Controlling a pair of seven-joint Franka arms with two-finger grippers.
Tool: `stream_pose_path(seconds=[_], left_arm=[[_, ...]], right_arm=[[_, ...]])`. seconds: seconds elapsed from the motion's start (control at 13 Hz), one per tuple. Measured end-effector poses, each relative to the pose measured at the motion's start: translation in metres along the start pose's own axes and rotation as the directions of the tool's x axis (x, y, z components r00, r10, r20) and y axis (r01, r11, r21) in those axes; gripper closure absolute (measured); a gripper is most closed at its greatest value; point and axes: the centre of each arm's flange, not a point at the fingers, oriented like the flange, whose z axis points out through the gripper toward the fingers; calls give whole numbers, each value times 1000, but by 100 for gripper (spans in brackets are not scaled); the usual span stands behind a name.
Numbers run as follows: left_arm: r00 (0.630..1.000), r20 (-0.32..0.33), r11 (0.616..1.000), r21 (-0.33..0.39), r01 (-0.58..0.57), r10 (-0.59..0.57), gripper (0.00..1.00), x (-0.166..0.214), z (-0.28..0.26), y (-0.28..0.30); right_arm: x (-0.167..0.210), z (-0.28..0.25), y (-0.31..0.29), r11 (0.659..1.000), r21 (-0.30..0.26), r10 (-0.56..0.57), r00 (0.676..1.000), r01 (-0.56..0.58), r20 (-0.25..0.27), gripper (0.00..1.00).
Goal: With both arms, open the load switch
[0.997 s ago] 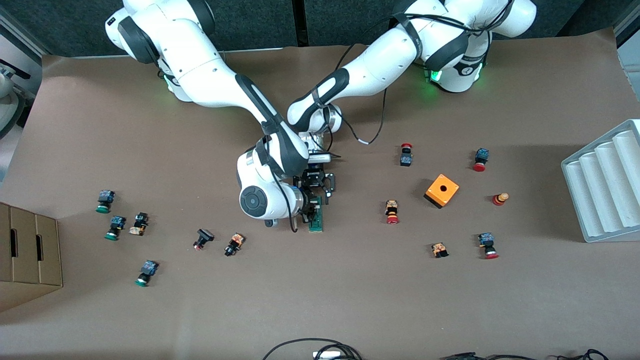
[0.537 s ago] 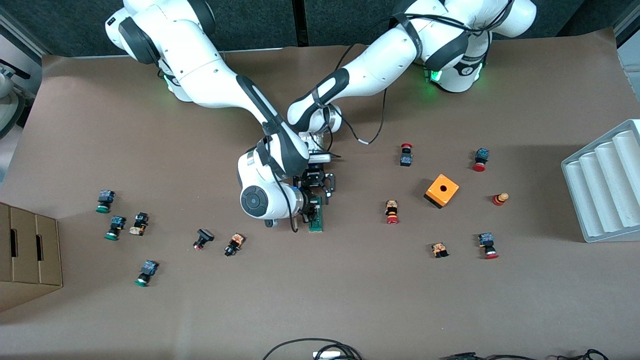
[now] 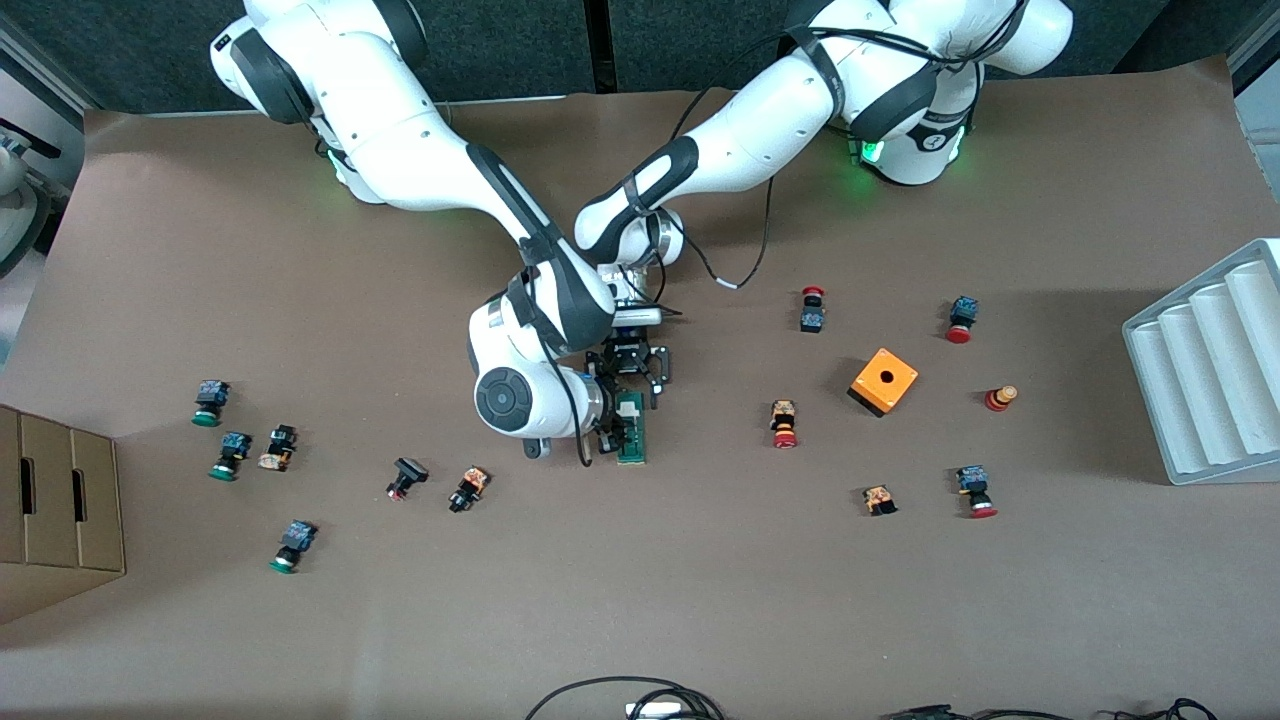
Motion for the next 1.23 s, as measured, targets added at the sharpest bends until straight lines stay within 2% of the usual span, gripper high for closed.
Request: stream_pose_path(seconds=[0.23, 0.31, 0.54, 0.69, 0.84, 0.92, 1.07, 1.23], left_arm=[[1000, 0, 1000, 0, -1, 1, 17, 0, 0, 0], [1000, 0, 1000, 0, -1, 1, 17, 0, 0, 0], [1000, 0, 1000, 0, -1, 1, 17, 0, 0, 0], [1000, 0, 1000, 0, -1, 1, 17, 0, 0, 0], [1000, -1, 1000, 0, -1, 1, 13, 0, 0, 0], [1000, -2, 1000, 0, 0, 0, 13, 1, 0, 0], [1000, -3, 1000, -2, 5, -5, 2, 3, -1, 2], [1000, 6, 1000, 6, -1, 0, 0, 4, -2, 3]], right_arm=[[-9, -66, 1, 987, 76, -137, 989, 142, -62, 5], [-12, -91, 5, 974, 90, -200, 976, 207, -80, 0], [4, -163, 11, 912, 104, -386, 916, 397, -114, 0], [34, -206, 14, 849, 72, -509, 847, 523, -151, 0], [64, -239, 19, 773, 12, -622, 763, 634, -176, 0], [78, -254, 23, 735, -18, -669, 720, 678, -183, 0], [107, -285, 33, 656, -71, -750, 637, 752, -179, 0], [136, -317, 46, 576, -104, -813, 555, 811, -174, 0]])
